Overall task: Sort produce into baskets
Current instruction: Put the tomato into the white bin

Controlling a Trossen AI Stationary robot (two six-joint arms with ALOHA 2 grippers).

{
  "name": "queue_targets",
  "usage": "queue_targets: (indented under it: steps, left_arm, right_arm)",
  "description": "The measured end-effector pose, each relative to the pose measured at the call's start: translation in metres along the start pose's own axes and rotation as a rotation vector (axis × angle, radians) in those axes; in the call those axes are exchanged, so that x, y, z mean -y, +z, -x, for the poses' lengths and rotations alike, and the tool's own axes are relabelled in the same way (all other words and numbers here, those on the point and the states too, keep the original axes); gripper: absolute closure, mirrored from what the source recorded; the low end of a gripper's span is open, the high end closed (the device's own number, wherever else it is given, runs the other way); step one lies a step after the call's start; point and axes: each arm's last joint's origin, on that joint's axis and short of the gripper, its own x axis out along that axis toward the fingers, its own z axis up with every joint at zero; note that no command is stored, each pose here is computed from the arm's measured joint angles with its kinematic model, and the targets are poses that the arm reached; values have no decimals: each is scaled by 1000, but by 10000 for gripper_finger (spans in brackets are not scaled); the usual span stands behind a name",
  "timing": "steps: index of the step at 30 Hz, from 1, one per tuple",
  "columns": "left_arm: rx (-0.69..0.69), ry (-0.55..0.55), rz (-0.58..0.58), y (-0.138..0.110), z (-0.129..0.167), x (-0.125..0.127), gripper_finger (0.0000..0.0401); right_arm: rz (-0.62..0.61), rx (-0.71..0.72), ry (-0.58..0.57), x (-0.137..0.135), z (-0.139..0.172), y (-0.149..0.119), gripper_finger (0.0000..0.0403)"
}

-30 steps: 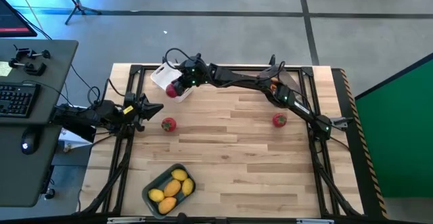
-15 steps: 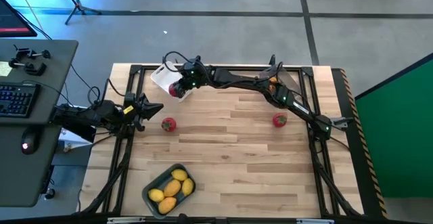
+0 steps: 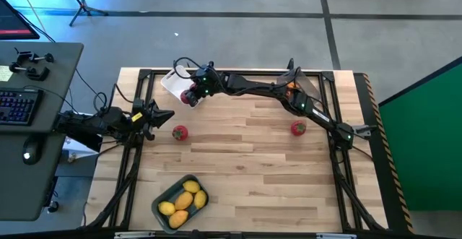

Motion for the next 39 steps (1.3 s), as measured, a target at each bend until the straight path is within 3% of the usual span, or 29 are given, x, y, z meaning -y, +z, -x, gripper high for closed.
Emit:
queue_targets:
  steps: [5, 9, 13, 19, 23, 27, 31, 35, 39]
  left_arm:
    - [0, 0, -9, 0, 0, 0, 401]
    - [0, 0, -10, 0, 0, 0, 401]
    - [-5, 2, -19, -1, 0, 0, 401]
    - [-8, 3, -22, -1, 0, 0, 401]
    - [-23, 10, -27, -2, 0, -1, 401]
    - [-37, 5, -22, -4, 0, -1, 401]
    - [-44, -5, -24, -4, 0, -1, 401]
    - [-55, -18, -25, -5, 0, -1, 401]
    - [-59, -23, -25, -5, 0, -1, 401]
  right_arm:
    - [-58, -14, 27, -1, 1, 0, 259]
    - [-47, -19, 60, -6, 11, 8, 239]
    - [27, -27, 47, -16, 33, 23, 274]
    - [113, -137, -5, -28, 73, 35, 389]
    - [115, -283, -52, -36, 104, 33, 388]
    - [129, -455, -183, -54, 145, 25, 400]
    - [76, -635, -261, -74, 188, 15, 402]
    - [38, -794, -334, -89, 202, -4, 403]
    - [12, -835, -299, -101, 206, -16, 403]
